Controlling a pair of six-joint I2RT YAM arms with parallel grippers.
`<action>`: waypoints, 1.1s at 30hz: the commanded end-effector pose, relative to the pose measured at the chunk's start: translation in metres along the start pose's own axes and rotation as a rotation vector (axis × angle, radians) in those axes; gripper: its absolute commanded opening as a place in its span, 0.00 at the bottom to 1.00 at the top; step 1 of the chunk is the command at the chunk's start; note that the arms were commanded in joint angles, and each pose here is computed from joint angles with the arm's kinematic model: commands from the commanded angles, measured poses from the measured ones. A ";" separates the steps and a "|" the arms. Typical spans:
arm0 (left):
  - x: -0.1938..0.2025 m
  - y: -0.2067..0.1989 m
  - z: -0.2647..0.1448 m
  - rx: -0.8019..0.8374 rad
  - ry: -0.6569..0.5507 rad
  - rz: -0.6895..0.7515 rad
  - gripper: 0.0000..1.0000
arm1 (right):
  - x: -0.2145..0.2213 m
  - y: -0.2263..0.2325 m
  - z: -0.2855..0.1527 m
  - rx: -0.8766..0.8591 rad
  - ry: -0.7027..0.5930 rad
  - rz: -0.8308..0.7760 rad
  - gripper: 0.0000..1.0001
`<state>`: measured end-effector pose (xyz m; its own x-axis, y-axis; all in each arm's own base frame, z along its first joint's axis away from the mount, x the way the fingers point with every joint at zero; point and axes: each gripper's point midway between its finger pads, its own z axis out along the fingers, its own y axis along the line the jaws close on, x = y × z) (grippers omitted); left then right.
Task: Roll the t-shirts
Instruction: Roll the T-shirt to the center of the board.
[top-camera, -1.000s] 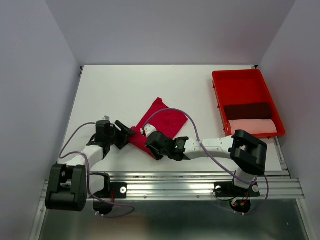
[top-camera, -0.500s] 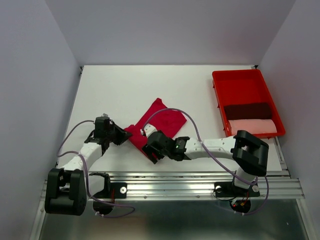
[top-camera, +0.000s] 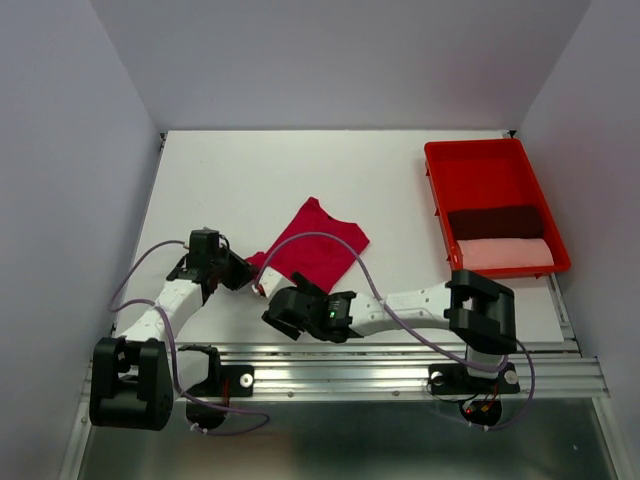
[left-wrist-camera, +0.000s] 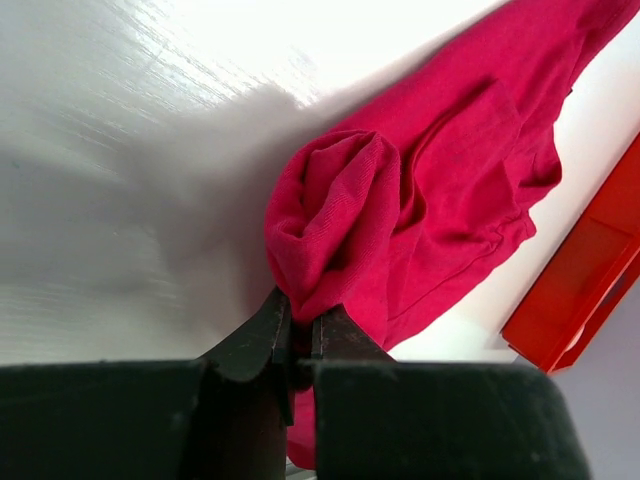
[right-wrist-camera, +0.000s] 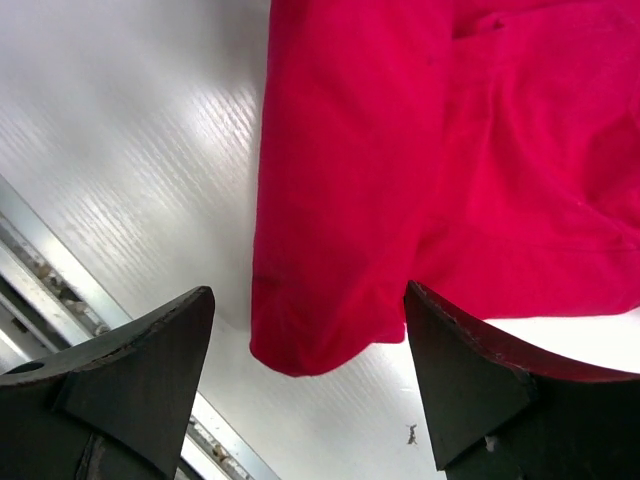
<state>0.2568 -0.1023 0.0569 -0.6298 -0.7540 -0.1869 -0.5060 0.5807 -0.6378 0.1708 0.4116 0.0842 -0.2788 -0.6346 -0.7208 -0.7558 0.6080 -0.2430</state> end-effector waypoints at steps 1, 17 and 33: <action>-0.011 -0.013 -0.004 0.012 -0.027 0.001 0.00 | -0.006 0.002 0.010 0.076 -0.029 -0.040 0.82; -0.011 -0.011 -0.003 -0.003 -0.023 0.005 0.00 | 0.008 -0.008 0.045 0.268 -0.055 -0.056 0.51; -0.024 -0.031 -0.015 0.028 -0.055 0.089 0.85 | -0.016 0.005 0.038 -0.008 -0.068 0.142 0.01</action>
<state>0.2646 -0.0995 0.0681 -0.6422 -0.7344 -0.2196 -0.4885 0.6129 -0.6211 0.2002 0.4192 0.0401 -0.2892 -0.6248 -0.7252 -0.6592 0.6794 -0.3224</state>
